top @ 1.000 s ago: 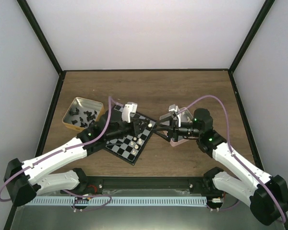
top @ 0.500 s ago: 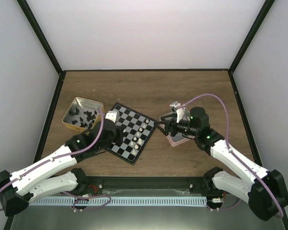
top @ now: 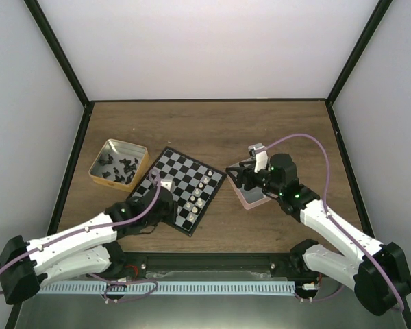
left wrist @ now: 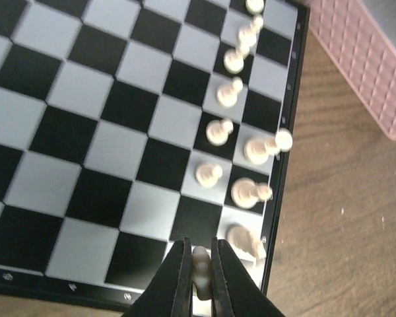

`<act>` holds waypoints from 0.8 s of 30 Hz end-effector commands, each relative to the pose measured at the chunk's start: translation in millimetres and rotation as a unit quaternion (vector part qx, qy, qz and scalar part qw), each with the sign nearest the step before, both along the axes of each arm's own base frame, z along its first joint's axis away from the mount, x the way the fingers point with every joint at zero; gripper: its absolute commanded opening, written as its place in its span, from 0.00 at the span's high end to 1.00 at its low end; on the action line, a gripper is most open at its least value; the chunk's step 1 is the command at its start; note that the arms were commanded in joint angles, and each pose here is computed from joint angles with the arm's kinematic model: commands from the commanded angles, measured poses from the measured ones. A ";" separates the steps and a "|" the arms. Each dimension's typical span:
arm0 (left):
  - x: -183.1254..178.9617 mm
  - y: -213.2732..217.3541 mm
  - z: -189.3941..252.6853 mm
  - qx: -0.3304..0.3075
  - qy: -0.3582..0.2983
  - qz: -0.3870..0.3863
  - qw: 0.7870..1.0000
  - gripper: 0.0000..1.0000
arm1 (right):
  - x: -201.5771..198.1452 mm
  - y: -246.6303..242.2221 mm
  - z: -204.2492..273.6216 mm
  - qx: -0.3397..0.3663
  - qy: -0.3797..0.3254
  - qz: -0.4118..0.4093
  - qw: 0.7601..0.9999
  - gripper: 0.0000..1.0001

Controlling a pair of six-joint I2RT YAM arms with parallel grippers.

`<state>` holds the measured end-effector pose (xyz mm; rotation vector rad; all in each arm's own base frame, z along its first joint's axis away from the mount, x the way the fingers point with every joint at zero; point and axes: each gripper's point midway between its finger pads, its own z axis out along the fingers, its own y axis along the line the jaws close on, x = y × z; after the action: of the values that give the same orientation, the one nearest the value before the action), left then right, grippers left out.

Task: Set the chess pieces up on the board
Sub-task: Place the chess piece on the chessboard.

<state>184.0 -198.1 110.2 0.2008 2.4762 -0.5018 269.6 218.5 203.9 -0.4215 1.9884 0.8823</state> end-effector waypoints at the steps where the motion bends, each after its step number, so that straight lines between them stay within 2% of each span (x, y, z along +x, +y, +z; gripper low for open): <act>1: -15.1 -5.5 -12.7 -0.007 0.012 0.000 1.000 0.96 | 9.7 -2.7 15.5 0.003 -0.017 -0.024 1.000 0.29; 7: -33.2 -17.6 -27.7 0.004 0.006 -0.034 0.999 0.96 | 11.2 -3.7 11.9 0.000 -0.013 -0.029 0.999 0.29; 11: -32.5 -27.3 -20.3 0.013 -0.017 -0.042 0.999 0.96 | 11.7 -4.6 11.1 -0.002 -0.012 -0.032 0.999 0.29; 20: 9.4 -58.8 54.3 0.005 -0.147 -0.034 0.989 0.96 | 16.2 -13.7 12.7 0.001 -0.011 -0.066 0.998 0.29; 24: 35.8 -82.4 67.5 0.012 -0.158 -0.038 0.987 0.96 | 24.6 -37.5 14.5 0.002 -0.011 -0.141 0.990 0.29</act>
<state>189.1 -259.8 153.1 0.3462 2.2609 -0.4637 284.2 202.3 201.0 -0.2884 2.0086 0.7856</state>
